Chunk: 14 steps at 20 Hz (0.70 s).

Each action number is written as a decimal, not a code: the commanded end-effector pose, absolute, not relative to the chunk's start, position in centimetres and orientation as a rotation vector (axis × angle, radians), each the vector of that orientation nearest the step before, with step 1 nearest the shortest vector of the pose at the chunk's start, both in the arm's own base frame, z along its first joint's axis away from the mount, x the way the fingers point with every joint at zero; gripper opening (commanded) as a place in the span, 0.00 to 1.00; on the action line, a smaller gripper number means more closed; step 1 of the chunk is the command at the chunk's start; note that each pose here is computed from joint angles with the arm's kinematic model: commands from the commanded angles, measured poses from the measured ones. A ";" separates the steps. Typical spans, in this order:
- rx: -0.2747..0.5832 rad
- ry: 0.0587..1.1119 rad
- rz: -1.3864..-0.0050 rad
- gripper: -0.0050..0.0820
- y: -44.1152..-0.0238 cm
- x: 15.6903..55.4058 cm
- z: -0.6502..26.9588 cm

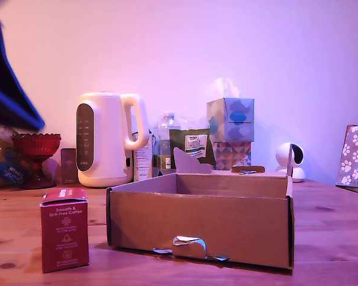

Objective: Pick the red carton of coffee filters and place it in the cardboard box

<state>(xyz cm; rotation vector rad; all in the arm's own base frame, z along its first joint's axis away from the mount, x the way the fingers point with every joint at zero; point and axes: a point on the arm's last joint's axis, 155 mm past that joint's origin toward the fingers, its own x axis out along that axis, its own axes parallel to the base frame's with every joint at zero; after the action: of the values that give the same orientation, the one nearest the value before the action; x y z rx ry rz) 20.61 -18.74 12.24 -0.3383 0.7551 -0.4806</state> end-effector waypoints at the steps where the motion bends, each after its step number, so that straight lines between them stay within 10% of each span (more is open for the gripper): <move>1: -0.370 0.741 -0.494 0.42 -19.5 21.1 13.8; 3: -0.374 0.776 -0.535 0.68 -20.5 20.8 14.1; 14: -0.323 0.998 -0.281 0.82 -19.5 22.1 8.2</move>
<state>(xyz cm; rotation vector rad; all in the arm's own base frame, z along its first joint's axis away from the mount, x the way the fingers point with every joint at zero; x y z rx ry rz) 22.14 -19.81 8.72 -0.3224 0.9911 -0.3019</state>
